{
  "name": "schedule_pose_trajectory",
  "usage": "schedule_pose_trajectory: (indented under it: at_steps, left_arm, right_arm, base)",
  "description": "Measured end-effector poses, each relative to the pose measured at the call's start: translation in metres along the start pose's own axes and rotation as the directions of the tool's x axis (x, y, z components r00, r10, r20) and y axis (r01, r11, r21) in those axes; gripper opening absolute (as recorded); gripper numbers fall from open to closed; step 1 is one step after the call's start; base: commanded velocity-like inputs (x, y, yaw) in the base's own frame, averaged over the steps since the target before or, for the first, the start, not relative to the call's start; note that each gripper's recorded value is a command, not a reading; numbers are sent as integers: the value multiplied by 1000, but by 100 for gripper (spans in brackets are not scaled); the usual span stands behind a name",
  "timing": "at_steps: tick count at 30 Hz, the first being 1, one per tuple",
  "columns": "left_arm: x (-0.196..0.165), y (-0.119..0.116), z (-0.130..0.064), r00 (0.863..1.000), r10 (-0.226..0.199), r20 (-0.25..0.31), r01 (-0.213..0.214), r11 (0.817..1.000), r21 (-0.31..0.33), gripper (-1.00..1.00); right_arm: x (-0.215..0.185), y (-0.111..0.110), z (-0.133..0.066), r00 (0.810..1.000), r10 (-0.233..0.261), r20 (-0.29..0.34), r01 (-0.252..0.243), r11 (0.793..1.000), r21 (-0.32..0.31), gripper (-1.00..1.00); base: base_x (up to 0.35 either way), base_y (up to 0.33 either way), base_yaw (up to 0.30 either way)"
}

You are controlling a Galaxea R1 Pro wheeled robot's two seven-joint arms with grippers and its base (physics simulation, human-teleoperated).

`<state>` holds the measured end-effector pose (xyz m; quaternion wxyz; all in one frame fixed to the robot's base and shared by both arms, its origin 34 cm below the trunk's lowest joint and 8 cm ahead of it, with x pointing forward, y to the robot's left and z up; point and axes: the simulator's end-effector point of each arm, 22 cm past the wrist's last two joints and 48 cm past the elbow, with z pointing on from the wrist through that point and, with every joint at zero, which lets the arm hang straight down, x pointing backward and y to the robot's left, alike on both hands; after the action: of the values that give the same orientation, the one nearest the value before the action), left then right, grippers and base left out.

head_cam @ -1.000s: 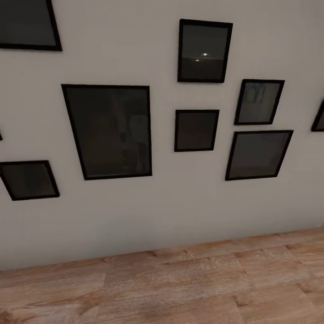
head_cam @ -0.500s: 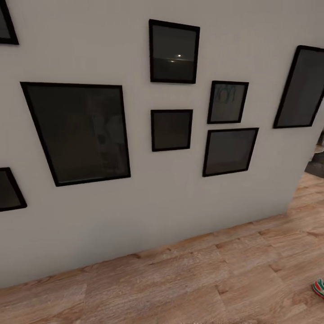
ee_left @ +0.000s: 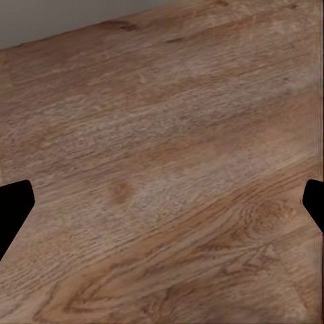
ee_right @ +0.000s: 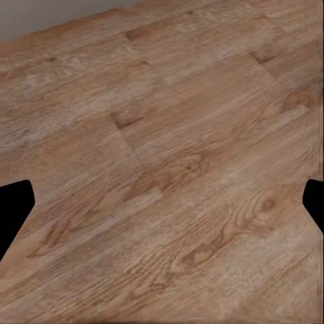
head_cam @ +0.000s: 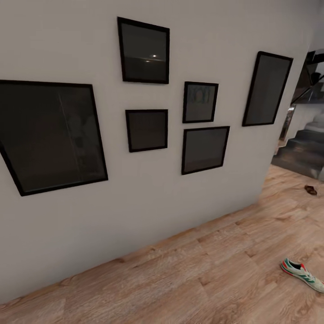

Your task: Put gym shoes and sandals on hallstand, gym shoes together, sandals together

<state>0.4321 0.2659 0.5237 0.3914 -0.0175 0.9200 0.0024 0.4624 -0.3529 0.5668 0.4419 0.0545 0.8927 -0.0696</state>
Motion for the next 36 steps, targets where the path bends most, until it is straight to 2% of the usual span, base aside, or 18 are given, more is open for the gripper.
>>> schedule_pose_trajectory:
  at_steps: [36]
  left_arm:
    - [1, 1, 0, 1000, 0, -1, 0, 1000, -2, 100]
  right_arm:
    - [2, 4, -1, 1000, 7, -4, -7, 1000, -3, 100]
  base:
    - [0, 0, -300]
